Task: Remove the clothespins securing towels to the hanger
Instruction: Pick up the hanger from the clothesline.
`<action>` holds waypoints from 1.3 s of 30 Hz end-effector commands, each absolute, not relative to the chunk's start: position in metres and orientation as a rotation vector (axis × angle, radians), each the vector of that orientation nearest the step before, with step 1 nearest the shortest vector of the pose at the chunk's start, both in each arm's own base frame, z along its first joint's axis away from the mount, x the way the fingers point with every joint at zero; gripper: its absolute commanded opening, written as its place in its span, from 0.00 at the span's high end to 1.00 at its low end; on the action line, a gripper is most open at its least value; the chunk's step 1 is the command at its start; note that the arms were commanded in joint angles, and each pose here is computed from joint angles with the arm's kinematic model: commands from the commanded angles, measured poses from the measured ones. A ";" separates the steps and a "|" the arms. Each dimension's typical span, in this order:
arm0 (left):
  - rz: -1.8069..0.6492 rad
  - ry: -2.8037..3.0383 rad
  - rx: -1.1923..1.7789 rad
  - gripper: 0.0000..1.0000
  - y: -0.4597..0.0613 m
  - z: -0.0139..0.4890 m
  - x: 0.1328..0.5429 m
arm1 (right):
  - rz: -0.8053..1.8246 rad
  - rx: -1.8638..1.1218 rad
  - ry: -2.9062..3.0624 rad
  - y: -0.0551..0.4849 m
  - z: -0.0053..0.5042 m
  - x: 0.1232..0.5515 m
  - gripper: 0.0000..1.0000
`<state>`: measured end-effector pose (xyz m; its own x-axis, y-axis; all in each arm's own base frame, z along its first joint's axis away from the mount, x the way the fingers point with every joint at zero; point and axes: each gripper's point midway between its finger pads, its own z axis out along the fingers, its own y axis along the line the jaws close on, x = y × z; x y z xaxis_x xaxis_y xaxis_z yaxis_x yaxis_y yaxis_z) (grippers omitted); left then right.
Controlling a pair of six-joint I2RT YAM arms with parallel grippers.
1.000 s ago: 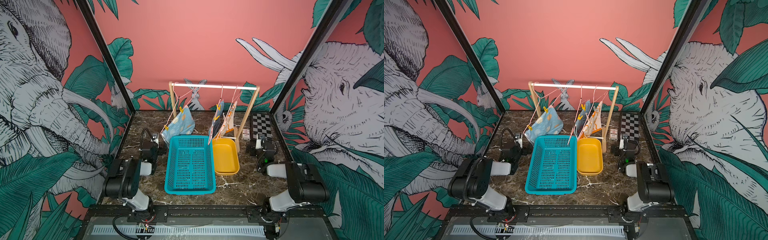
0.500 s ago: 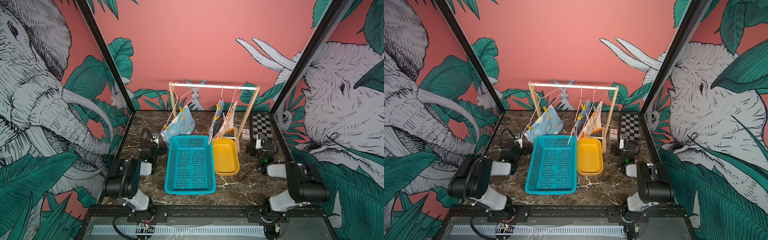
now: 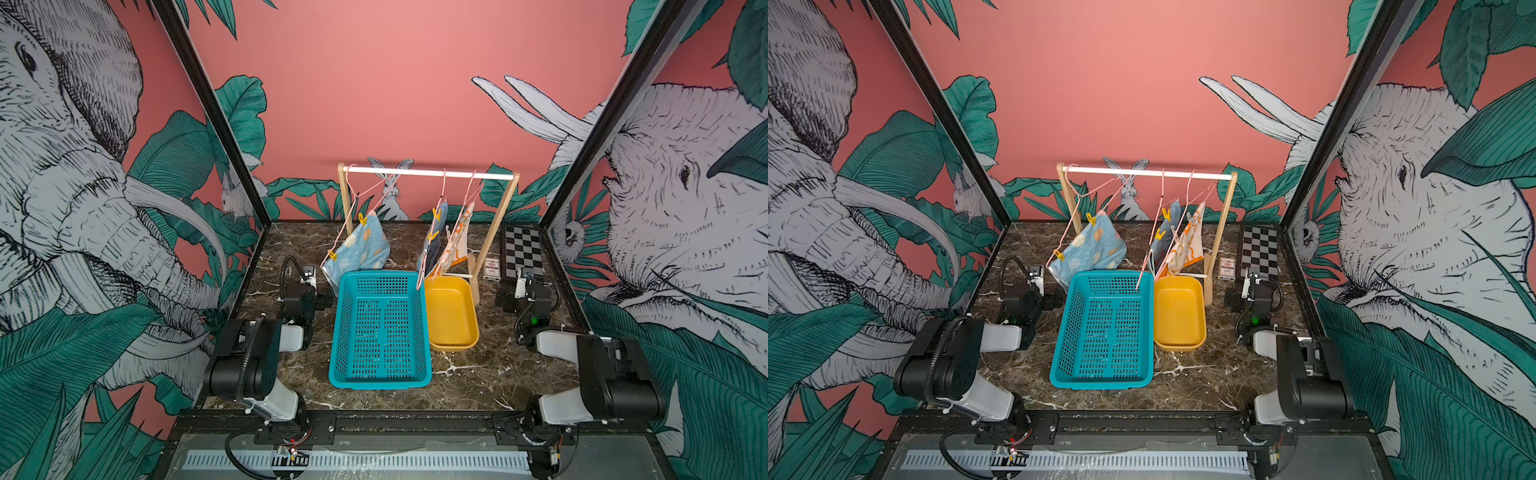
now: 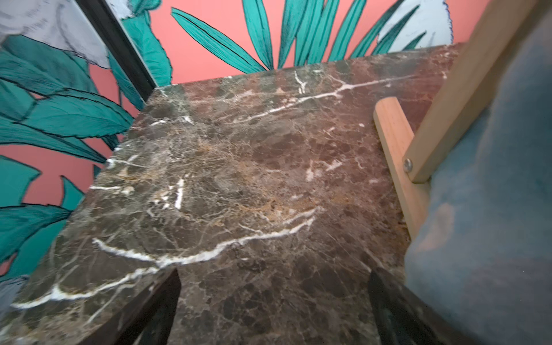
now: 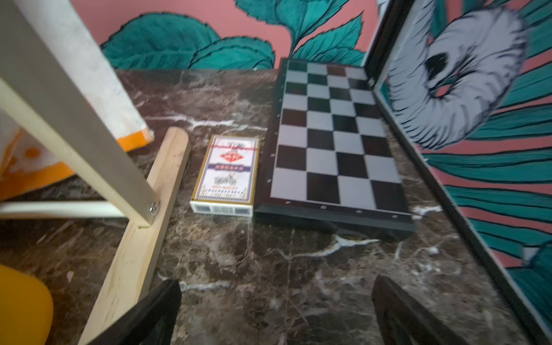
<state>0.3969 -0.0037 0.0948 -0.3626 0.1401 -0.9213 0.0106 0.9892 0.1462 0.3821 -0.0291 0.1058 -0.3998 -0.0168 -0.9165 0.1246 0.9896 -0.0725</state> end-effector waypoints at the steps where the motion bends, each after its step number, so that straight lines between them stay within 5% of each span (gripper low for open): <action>1: 0.195 1.902 0.000 0.00 0.014 0.122 0.387 | -0.233 0.188 1.950 -0.047 0.121 0.375 0.01; 16: 0.134 2.039 -0.006 0.01 0.008 0.188 0.356 | -0.066 0.198 2.008 -0.026 0.154 0.335 0.01; 39: -0.443 1.870 0.537 0.32 -0.106 0.301 0.360 | 0.126 0.093 2.043 0.005 0.170 0.331 0.01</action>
<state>0.3653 -0.0902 0.2909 -0.3343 0.1266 -0.9339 0.4733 0.8795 -0.0502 0.3251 0.0016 0.1552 -0.4863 0.1145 -0.8662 0.0304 0.9930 0.1142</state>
